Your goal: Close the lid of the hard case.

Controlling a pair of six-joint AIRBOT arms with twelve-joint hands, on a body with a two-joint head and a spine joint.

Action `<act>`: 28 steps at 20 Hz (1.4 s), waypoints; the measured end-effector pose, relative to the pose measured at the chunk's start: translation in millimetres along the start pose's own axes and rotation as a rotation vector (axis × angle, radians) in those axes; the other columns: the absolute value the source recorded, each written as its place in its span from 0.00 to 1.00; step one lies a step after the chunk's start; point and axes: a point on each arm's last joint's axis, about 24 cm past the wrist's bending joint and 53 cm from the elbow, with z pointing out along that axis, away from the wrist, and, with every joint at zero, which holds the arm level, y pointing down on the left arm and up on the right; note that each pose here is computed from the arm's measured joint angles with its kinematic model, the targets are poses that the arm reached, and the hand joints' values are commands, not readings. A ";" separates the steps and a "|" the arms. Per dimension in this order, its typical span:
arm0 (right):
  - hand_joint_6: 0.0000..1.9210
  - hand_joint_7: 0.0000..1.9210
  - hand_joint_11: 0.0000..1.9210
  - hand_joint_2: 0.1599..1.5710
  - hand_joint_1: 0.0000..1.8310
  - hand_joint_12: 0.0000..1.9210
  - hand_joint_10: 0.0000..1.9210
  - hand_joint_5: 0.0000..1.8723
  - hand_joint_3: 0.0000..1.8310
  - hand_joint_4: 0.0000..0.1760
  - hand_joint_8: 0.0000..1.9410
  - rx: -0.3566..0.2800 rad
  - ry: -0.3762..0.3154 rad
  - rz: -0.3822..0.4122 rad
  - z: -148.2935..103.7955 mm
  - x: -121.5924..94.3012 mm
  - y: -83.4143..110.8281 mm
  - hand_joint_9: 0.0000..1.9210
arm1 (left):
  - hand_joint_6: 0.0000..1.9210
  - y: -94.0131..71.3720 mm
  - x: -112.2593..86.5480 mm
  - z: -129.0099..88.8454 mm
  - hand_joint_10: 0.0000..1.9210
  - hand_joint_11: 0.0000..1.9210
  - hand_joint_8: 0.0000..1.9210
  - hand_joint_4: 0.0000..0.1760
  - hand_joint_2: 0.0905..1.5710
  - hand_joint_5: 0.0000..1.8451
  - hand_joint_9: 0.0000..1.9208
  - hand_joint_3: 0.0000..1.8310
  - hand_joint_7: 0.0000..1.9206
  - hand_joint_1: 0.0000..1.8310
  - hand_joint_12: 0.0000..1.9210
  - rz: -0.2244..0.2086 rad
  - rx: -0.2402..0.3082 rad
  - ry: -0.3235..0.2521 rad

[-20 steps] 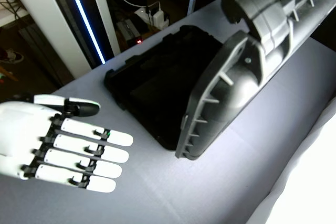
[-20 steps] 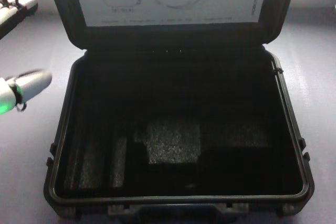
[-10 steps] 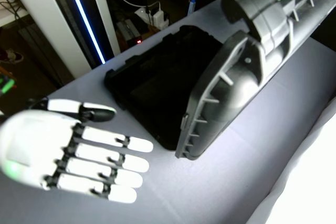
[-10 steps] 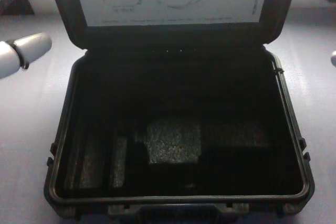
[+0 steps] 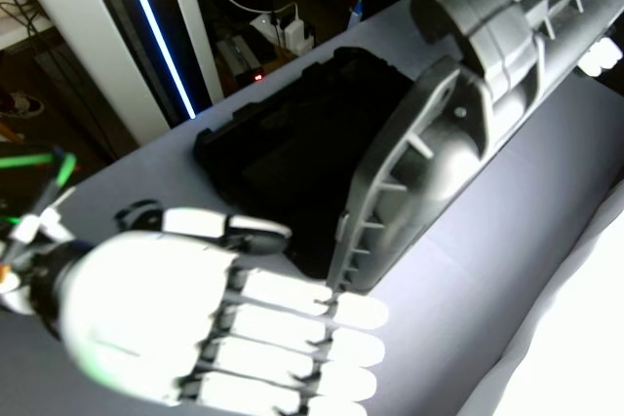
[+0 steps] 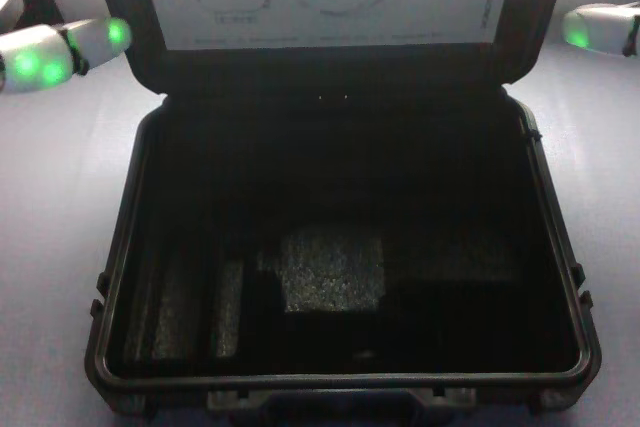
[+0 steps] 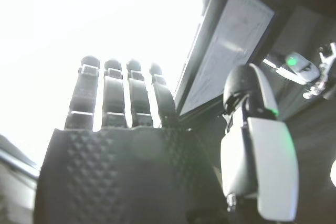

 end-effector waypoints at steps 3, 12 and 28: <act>0.00 0.04 0.03 0.69 0.13 0.01 0.00 0.05 0.00 0.00 0.00 -0.005 0.002 -0.007 2.5 -1.5 3.4 0.02 | 0.01 -20.9 10.7 7.6 0.00 0.00 0.01 0.12 0.68 0.06 0.00 0.00 0.04 0.01 0.00 0.028 0.053 0.043; 0.00 0.06 0.06 0.66 0.14 0.02 0.01 0.06 0.00 0.00 0.00 -0.126 -0.015 0.026 -10.6 -5.1 46.1 0.03 | 0.00 -51.8 4.2 -12.0 0.00 0.00 0.00 0.08 0.70 0.04 0.00 0.01 0.03 0.00 0.00 0.057 0.139 0.044; 0.00 0.05 0.05 0.71 0.20 0.06 0.00 0.07 0.00 0.00 0.00 -0.202 0.087 0.070 -63.6 36.0 62.3 0.04 | 0.00 -78.9 18.9 -75.0 0.01 0.02 0.00 0.00 0.69 0.05 0.03 0.00 0.05 0.03 0.01 0.111 0.261 0.105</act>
